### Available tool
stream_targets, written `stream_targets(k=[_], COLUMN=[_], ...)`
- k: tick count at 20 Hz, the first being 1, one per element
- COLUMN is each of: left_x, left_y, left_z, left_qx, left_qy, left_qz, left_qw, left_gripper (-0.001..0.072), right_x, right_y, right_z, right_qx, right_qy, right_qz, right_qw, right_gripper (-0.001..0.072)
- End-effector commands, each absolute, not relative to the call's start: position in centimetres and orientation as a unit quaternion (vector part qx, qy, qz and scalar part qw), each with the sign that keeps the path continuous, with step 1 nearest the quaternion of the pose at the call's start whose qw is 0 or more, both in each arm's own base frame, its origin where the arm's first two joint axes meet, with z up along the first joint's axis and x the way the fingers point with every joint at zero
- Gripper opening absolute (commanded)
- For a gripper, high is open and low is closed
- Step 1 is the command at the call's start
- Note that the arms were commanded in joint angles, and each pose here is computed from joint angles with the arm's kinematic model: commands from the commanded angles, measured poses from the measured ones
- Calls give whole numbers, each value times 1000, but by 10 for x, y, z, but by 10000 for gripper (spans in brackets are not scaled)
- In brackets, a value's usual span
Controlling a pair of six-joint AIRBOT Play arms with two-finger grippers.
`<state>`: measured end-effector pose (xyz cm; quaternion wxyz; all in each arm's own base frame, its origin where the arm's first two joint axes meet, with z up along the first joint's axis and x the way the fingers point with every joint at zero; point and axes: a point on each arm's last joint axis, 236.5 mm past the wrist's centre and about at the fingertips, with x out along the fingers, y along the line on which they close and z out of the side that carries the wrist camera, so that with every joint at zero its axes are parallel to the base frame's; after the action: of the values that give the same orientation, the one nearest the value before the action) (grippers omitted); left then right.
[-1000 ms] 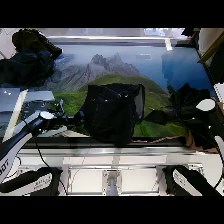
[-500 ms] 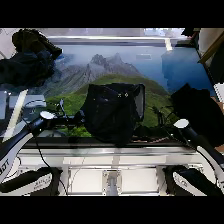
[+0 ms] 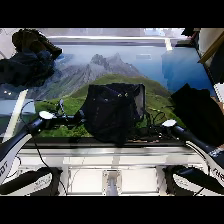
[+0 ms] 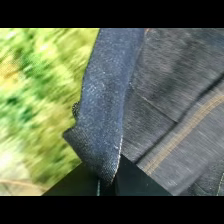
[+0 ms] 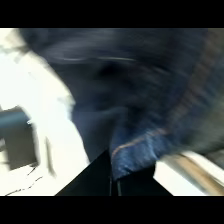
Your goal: Fold the clothes and pants, and hang the long-sleeved shirts on hangers.
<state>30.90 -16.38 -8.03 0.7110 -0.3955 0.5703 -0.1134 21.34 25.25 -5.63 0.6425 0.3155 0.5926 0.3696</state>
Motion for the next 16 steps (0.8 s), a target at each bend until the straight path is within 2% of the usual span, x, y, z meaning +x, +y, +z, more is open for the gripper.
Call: stream_targets(k=[1,3,4,5,7,10,13,16], left_x=[306,302,298,294,282,246,216,209], left_y=[-156,-142,-133,-126,-116,-102,-74,-92], left_z=[-40,9,40,71,145,249,301,317], left_qx=[-380,-367,-354,-342,-309,-211,-120,-116], left_qy=[542,493,459,419,321,210,216,291], left_qz=[-148,-174,-186,-195,-214,-205,-141,-183], left_qw=[735,770,794,818,869,932,959,932], left_gripper=[50,50,49,49,48,46,46,46], right_x=[204,202,200,199,201,202,193,218], right_y=[266,258,254,250,234,205,203,199], right_z=[12,64,91,117,170,248,317,342], right_qx=[318,307,287,257,171,98,63,50], right_qy=[559,542,525,504,451,377,296,268], right_qz=[478,507,518,524,505,445,455,439], right_qw=[599,596,611,636,715,806,837,856], right_gripper=[11,11,11,11,10,10,9,8])
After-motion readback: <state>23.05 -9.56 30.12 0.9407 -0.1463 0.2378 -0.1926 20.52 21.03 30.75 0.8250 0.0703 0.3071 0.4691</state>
